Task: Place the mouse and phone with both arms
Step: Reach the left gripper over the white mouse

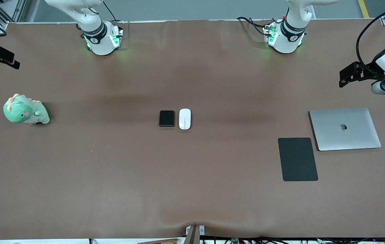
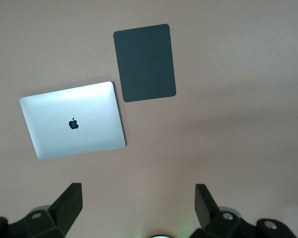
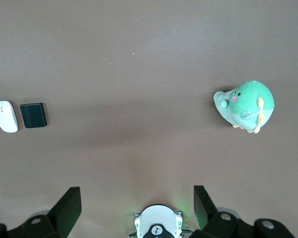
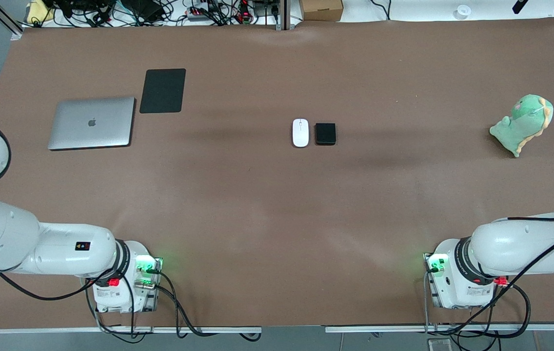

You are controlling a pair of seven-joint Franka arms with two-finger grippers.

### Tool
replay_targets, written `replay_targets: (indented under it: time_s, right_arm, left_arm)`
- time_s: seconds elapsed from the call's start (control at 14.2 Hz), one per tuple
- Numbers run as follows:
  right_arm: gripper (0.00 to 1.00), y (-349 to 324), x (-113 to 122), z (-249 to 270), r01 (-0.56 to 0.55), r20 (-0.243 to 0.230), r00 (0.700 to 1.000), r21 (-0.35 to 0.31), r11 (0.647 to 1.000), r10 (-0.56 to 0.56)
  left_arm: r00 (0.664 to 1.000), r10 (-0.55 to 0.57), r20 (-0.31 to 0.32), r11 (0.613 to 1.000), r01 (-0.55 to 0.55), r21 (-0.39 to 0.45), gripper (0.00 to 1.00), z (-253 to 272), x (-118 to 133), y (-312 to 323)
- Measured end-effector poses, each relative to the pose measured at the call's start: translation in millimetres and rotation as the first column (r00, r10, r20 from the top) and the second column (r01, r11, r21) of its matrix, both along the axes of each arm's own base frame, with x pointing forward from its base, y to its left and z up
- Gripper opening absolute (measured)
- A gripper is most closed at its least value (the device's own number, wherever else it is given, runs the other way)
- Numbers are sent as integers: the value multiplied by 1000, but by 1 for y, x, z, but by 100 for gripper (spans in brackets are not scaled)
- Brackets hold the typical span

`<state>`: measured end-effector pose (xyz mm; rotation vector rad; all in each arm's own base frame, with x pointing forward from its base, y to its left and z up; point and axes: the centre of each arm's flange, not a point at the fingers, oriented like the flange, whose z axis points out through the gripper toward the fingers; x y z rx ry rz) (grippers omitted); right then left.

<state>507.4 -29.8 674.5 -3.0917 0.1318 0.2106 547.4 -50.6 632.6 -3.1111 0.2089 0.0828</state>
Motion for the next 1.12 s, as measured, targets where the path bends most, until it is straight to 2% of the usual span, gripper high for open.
replay_targets:
  time_s: [0.49, 0.7, 0.91, 1.12]
  right_arm:
    - [100, 0, 0, 1, 0, 1, 1000, 0, 1000, 0]
    - [100, 0, 0, -1, 0, -4, 1000, 0, 1000, 0]
    - [100, -4, 3, -9, 9, -30, 1000, 1, 1000, -9]
    - [100, -13, 10, -24, 25, -70, 997, 2, 1000, -25]
  left_arm:
    - [1000, 7, -1, 1000, -7, 0, 100, -1, 1, 4]
    - [1000, 21, -20, 1000, -21, 1, 100, -11, 6, 11]
    - [998, -3, -55, 1000, 2, -22, 100, -29, 12, -11]
    - [995, 48, -90, 999, -50, -16, 100, -48, 13, -62]
